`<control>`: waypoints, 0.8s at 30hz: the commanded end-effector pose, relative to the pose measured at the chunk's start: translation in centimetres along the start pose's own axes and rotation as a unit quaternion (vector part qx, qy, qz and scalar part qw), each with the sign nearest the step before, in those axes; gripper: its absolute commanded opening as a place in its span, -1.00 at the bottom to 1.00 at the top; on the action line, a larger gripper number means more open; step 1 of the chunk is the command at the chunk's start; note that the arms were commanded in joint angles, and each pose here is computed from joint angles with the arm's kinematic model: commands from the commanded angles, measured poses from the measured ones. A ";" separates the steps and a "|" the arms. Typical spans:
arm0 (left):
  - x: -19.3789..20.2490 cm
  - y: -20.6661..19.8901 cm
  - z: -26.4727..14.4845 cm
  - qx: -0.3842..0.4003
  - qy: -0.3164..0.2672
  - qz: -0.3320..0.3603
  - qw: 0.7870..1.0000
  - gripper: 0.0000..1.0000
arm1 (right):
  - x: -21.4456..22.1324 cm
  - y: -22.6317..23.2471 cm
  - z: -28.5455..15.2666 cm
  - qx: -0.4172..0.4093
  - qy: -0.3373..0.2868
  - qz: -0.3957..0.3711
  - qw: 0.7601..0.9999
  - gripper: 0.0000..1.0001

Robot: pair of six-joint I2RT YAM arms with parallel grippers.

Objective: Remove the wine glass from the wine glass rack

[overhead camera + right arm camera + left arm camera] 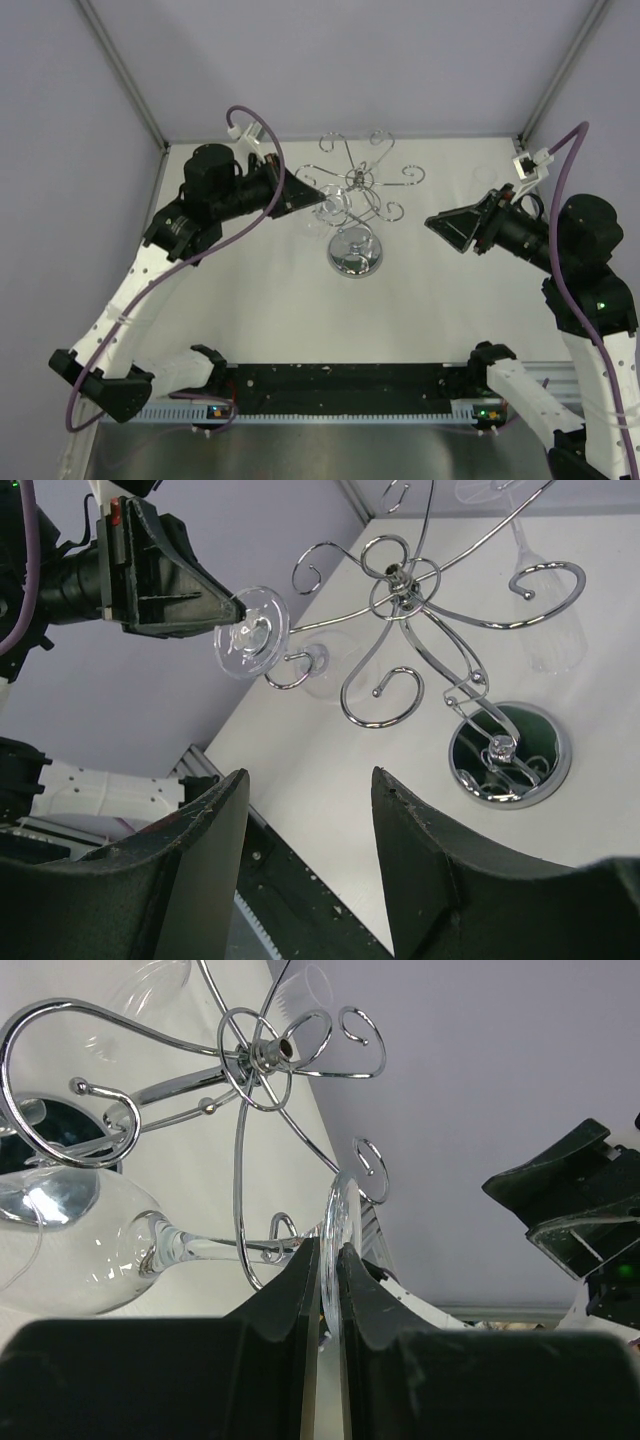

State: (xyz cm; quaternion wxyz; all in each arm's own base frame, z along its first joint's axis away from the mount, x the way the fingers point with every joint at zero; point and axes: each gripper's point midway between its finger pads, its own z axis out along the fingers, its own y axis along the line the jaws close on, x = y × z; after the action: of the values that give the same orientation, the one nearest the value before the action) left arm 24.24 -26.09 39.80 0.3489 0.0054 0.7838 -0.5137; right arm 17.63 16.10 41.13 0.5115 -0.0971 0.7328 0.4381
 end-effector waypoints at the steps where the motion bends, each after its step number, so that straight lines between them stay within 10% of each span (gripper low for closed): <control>1: -3.0 -3.1 -0.2 0.060 -0.051 0.002 0.997 -1.00 | -1.3 1.2 -0.3 -0.017 -0.028 -0.014 0.999 0.04; 24: -3.2 -2.7 4.8 0.079 -0.029 -0.090 0.992 -1.00 | -0.2 1.0 0.0 -0.033 -0.031 0.005 0.999 0.04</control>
State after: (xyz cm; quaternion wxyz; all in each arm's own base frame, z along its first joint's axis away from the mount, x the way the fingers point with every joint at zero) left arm 28.47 -29.12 39.15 0.2966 -0.0740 0.7714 -0.5581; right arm 17.33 16.25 40.82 0.5148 -0.0880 0.7222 0.4535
